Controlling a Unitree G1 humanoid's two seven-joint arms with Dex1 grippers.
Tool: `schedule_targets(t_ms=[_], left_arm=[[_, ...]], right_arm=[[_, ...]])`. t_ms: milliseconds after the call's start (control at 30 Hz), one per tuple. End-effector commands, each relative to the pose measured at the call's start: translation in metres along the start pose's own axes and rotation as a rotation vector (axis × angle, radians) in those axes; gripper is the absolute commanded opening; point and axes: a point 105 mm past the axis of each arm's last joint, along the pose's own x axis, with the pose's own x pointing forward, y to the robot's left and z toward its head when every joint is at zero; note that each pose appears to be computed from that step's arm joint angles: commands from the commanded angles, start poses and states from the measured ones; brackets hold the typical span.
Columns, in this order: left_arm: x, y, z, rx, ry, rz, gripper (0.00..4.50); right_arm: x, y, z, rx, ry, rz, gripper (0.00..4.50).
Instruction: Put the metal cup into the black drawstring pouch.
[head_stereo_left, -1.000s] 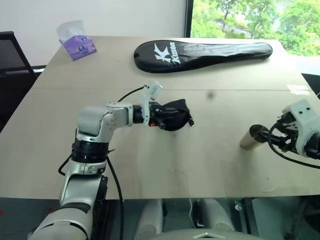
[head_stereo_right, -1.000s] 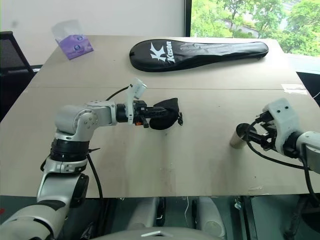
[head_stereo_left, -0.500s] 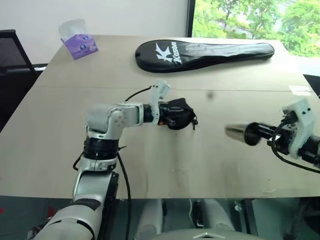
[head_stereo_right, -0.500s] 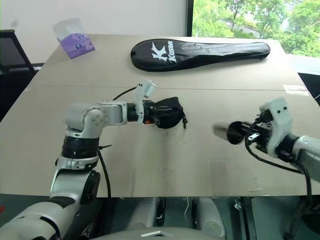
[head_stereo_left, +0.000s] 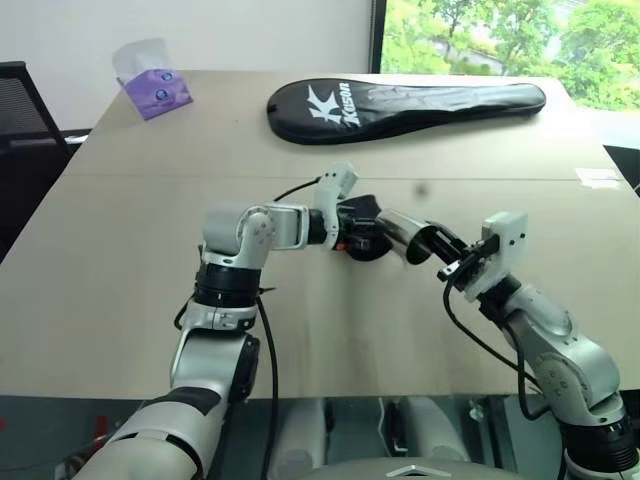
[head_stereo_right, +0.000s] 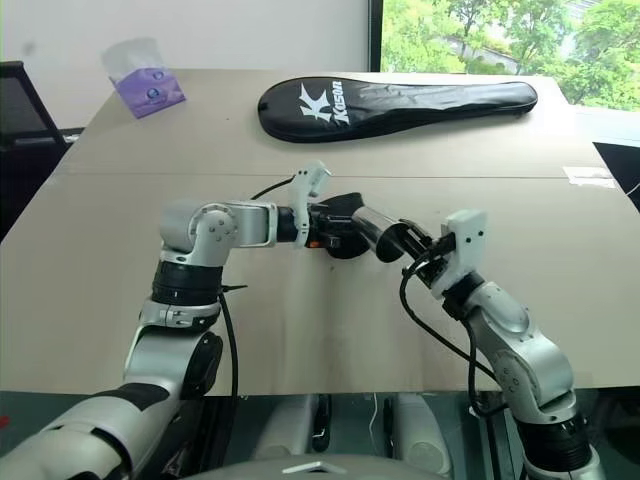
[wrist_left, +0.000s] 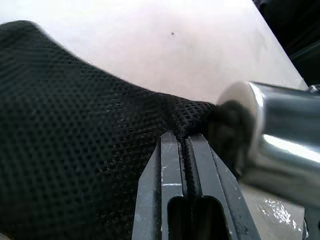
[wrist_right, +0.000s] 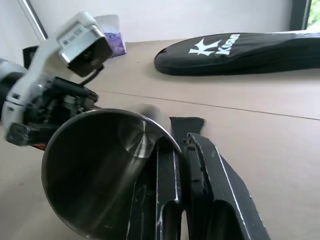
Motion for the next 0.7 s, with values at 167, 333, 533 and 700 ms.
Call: schedule_targets(t_ms=[167, 333, 533, 700], left_arm=[[0.003, -0.009, 0.014, -0.027, -0.018, -0.006, 0.00], [0.002, -0.002, 0.018, -0.089, -0.042, 0.042, 0.00], [-0.001, -0.002, 0.019, -0.138, -0.057, 0.049, 0.00], [-0.004, -0.005, 0.017, -0.139, -0.046, 0.035, 0.00]], right_arm=[[0.006, 0.021, -0.022, -0.096, 0.001, 0.108, 0.11], [0.010, 0.021, -0.040, -0.178, 0.033, 0.095, 0.11], [0.020, 0.014, -0.041, -0.222, 0.001, 0.038, 0.11], [0.028, 0.008, -0.042, -0.263, -0.006, 0.002, 0.11]])
